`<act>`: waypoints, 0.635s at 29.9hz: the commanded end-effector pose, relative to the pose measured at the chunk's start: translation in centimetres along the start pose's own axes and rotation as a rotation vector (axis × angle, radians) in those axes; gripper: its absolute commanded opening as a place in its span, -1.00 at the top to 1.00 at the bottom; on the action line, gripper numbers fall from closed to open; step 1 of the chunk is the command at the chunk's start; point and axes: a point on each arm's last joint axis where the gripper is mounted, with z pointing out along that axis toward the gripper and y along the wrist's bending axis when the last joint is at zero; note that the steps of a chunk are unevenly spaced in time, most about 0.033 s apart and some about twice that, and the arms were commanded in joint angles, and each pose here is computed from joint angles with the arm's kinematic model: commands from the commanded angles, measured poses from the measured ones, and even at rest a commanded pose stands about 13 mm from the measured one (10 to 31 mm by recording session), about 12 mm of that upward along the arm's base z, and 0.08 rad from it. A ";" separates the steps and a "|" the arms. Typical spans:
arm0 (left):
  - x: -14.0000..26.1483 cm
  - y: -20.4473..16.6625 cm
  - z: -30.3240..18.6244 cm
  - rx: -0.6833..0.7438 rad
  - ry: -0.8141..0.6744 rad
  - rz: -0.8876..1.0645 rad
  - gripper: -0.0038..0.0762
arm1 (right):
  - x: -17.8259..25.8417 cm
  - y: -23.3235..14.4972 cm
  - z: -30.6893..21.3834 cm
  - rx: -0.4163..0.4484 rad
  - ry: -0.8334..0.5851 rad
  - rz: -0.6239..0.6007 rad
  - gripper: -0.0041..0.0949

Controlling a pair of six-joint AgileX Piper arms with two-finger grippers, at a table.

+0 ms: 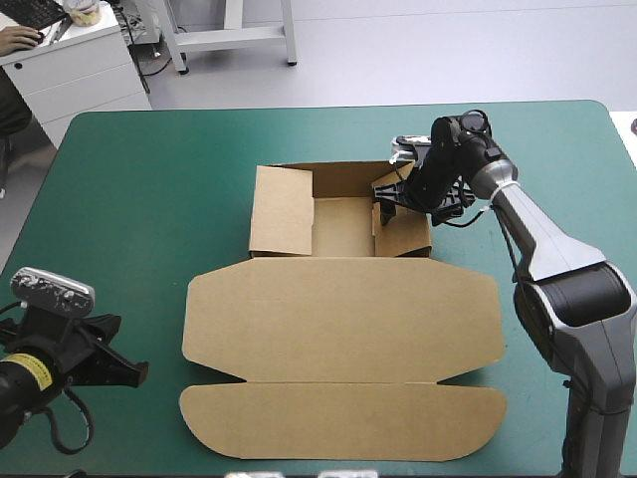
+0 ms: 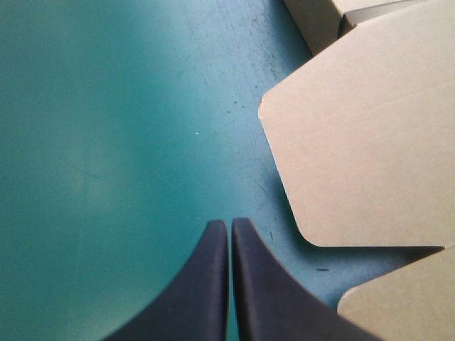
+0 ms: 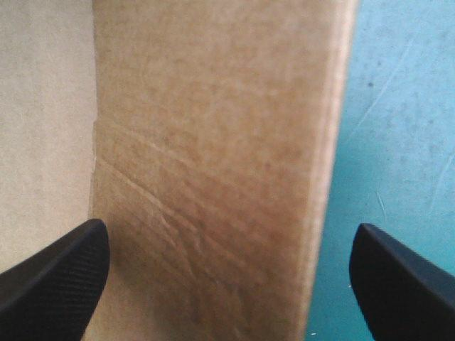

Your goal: Fold the box

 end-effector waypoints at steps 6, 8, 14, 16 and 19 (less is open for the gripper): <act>-0.2 0.5 -1.9 -0.017 -0.129 -0.009 0.90 | 0.2 0.8 -3.1 -0.055 -0.052 0.009 0.09; -0.2 0.6 -1.9 -0.024 -0.128 -0.006 0.90 | 0.2 0.8 -3.1 -0.058 -0.051 0.010 0.55; -0.2 0.7 -1.9 -0.039 -0.130 0.001 0.90 | 0.2 0.7 -3.2 -0.046 -0.056 -0.012 0.95; -0.2 0.7 -1.9 -0.041 -0.130 0.002 0.90 | 0.1 0.3 -3.6 -0.011 -0.072 -0.030 0.95; -0.2 0.7 -1.9 -0.041 -0.129 0.002 0.90 | -0.5 -1.4 -5.1 0.055 -0.123 -0.034 0.96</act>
